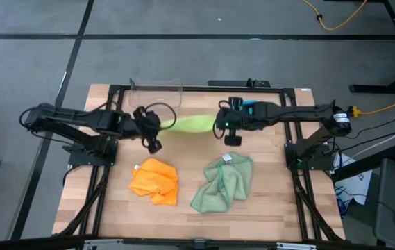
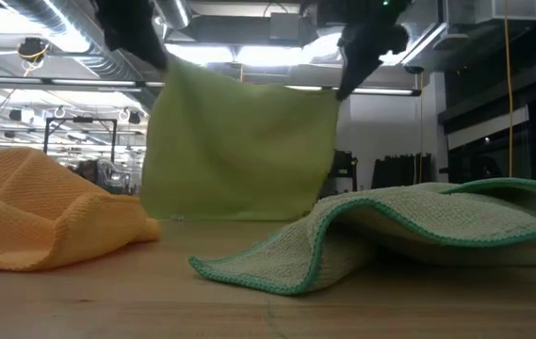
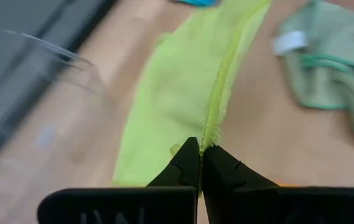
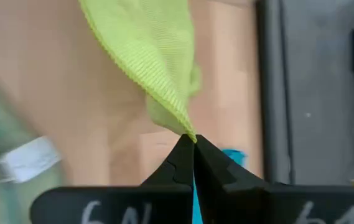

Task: Fold microfiber towels
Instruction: Fold the light green towel

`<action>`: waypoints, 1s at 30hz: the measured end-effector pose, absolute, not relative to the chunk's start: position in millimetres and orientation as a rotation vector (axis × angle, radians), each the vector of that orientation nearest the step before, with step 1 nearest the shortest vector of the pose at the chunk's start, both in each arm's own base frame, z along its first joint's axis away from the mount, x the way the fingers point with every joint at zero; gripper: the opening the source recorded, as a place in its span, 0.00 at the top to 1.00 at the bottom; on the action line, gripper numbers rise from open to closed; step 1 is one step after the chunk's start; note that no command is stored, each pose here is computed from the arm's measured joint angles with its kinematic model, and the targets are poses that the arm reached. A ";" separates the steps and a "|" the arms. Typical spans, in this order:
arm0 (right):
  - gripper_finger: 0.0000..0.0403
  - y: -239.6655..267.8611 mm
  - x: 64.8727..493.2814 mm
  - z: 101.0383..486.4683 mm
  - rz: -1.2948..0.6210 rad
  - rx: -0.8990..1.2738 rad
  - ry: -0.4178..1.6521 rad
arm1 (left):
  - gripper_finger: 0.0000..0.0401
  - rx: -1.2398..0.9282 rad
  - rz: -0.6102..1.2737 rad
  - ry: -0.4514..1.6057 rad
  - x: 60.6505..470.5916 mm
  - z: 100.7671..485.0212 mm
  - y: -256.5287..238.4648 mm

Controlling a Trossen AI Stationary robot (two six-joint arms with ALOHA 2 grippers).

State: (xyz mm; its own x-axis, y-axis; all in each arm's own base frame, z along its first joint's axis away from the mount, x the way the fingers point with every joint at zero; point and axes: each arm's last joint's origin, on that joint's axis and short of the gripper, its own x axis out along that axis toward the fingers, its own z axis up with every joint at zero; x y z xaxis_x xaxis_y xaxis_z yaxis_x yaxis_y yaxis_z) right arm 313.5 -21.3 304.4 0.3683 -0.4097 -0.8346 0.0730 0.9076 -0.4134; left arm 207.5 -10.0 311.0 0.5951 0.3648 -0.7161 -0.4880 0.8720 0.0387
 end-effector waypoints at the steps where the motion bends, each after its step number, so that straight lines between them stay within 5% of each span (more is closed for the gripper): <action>1: 1.00 -16.7 313.0 301.4 -0.299 -0.311 1.163 | 1.00 -0.191 0.477 0.794 207.1 310.5 -14.8; 17: 1.00 40.0 296.6 221.7 -0.022 -0.038 1.258 | 1.00 -0.300 0.324 1.071 247.7 234.3 -105.9; 30: 1.00 40.1 304.7 221.5 -0.061 -0.143 1.148 | 1.00 -0.239 0.356 1.096 264.2 205.1 -117.7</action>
State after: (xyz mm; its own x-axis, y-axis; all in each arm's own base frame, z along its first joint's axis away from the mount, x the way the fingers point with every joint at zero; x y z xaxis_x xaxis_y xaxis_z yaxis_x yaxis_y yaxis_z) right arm 304.7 40.1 221.5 0.4100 -0.1220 -0.9039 -0.0250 0.9891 -0.1448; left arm 264.2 -117.7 205.1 0.4091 0.1628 -0.8978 -0.3961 0.9181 -0.0140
